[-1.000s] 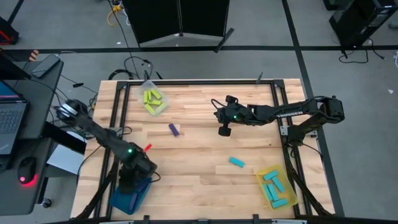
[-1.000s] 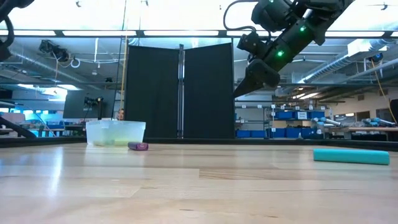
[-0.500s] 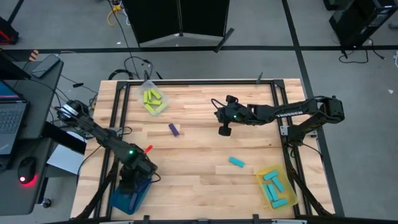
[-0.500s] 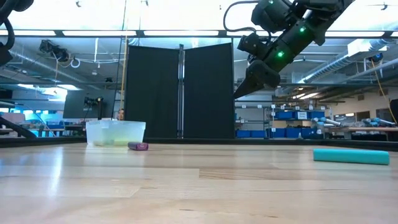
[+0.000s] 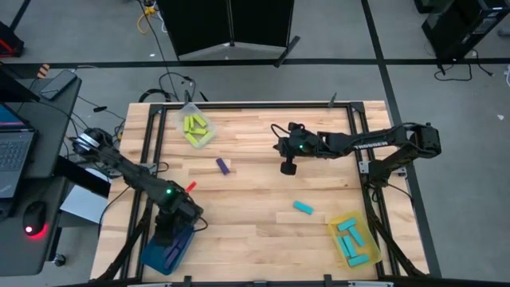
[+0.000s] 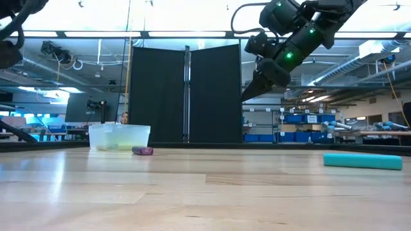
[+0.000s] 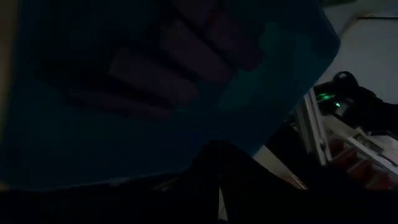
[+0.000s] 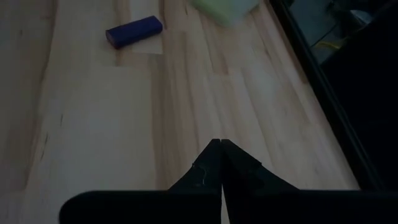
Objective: Sort blocks
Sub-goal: Put the purple block into the blue bin, then put the blue block into the yellow bin
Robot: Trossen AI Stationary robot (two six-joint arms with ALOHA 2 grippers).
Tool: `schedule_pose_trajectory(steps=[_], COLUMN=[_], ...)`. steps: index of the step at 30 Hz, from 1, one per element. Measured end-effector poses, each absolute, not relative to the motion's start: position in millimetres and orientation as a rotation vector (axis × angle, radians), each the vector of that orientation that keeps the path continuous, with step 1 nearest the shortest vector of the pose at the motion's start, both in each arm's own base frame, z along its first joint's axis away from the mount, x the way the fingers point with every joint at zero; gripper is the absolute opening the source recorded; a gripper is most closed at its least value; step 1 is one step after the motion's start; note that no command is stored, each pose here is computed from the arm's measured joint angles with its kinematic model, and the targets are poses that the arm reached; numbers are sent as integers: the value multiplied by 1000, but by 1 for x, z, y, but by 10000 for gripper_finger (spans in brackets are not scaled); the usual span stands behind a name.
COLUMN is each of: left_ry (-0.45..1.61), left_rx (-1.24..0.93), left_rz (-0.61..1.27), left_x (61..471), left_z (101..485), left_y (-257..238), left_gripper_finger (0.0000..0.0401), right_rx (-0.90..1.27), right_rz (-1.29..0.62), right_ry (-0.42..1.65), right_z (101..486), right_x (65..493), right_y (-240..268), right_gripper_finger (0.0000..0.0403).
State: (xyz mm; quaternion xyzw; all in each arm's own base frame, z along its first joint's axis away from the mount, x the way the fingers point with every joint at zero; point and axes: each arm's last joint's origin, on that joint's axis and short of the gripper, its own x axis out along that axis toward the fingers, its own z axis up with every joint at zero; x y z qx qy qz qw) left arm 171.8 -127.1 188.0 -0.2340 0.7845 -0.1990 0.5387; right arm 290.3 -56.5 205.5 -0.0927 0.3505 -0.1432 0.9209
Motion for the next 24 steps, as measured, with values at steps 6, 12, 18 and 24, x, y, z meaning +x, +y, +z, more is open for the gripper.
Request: schedule_pose_trajectory(steps=[6, 12, 18, 24], left_ry=[1744, 1588, 1345, 1122], left_rx=[-499, -483, -520, -444], left_rz=[-455, -390, -364, -327], left_x=[178, 177, 179, 182], left_z=[199, 220, 243, 257], left_y=[-119, -105, -91, -78], left_gripper_finger=[9, 4, 4, 4], right_rx=[-183, -180, -173, -158], right_rz=[-300, -300, -281, -244], right_ry=[720, 712, 706, 696], right_z=[206, 206, 206, 207], right_x=[290, 290, 291, 291], right_y=[-59, -58, -58, -57], right_gripper_finger=[10, 10, 10, 10])
